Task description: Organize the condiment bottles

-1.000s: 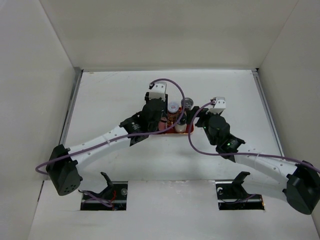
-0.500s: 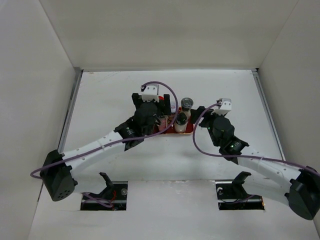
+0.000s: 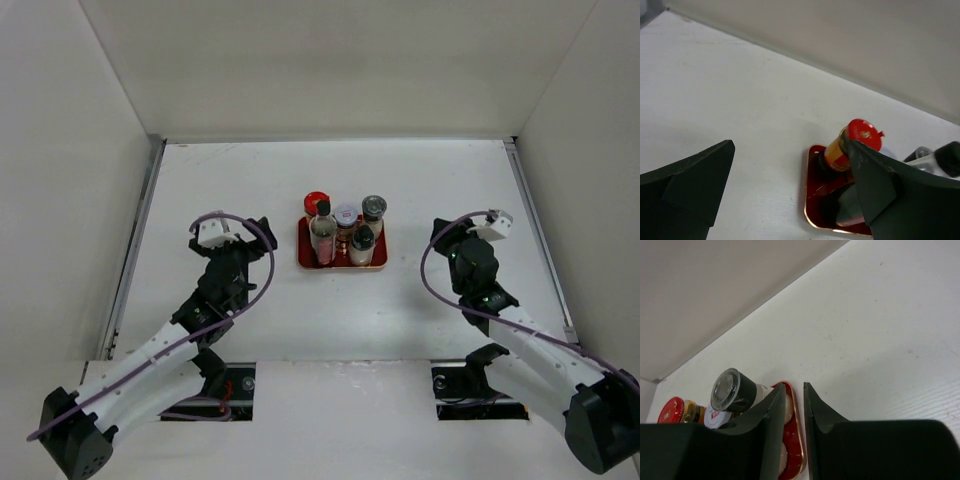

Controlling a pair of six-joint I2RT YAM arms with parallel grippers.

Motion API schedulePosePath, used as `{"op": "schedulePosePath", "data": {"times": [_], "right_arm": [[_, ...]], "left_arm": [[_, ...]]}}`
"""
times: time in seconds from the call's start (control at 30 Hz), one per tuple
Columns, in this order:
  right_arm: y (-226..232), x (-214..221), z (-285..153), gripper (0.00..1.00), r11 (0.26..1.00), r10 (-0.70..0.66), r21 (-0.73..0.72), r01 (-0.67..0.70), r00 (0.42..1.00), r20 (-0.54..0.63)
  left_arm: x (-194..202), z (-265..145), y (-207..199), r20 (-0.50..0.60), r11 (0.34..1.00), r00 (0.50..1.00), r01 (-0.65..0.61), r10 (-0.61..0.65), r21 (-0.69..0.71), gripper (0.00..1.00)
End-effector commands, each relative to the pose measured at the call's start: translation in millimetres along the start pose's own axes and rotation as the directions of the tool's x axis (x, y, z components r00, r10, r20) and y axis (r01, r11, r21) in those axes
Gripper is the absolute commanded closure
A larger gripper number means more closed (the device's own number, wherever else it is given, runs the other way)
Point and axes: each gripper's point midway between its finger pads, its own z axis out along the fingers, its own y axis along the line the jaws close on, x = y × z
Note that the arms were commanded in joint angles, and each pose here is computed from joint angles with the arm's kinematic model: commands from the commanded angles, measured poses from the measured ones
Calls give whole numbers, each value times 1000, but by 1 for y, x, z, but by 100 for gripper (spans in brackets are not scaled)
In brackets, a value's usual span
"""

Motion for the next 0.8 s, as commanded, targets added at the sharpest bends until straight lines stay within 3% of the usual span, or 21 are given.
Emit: {"op": "schedulePosePath", "data": {"times": [0.0,0.07,0.1,0.13,0.27,0.53,0.77], "right_arm": [[8,-9,0,74,991,123,-46,-122,992,17],[9,-9,2,71,990,131,-57,-131,991,5],[7,-10,3,64,989,136,-55,-136,991,7],[4,-9,3,55,989,141,-46,-140,990,9],[-16,-11,7,1,985,167,23,-168,985,36],[-21,-7,11,0,983,178,45,-179,984,22],[-18,-4,12,0,985,171,31,-171,985,6]], "left_arm": [[29,-1,13,-60,992,990,129,-129,-6,0],[52,1,28,-124,987,979,154,-159,-51,0],[62,2,37,-153,985,974,153,-164,-87,0],[70,4,48,-177,979,969,152,-174,-133,0],[89,5,85,-229,948,948,155,-222,-278,0],[86,7,88,-293,942,929,131,-226,-311,0],[37,2,64,-174,951,953,203,-246,-234,0]]}}
